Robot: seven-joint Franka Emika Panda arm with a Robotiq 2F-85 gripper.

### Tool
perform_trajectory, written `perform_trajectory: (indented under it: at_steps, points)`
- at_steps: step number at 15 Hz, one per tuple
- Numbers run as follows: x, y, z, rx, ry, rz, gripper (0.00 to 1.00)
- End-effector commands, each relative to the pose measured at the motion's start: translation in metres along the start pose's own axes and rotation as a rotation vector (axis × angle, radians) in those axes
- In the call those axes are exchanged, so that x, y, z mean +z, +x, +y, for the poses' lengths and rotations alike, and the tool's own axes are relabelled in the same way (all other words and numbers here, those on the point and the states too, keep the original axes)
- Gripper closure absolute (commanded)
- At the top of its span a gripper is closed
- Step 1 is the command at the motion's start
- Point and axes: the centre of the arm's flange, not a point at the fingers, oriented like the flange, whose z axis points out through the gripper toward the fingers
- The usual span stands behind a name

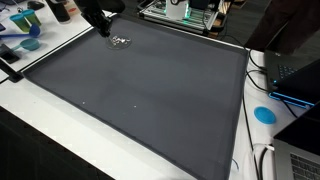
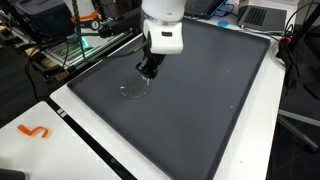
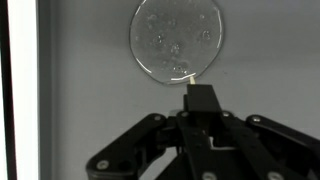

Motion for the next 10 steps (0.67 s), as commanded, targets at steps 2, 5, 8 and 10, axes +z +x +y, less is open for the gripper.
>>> perform_trajectory:
  at_steps: [2, 5, 8, 10]
  points:
    - [-0.018, -0.018, -0.021, 0.014, -0.081, 0.029, 0.96]
    - [-0.019, -0.018, -0.034, 0.043, -0.157, 0.035, 0.96]
    - [-0.013, -0.017, -0.049, 0.067, -0.244, 0.031, 0.96]
    - [-0.007, -0.015, -0.060, 0.079, -0.307, 0.032, 0.96]
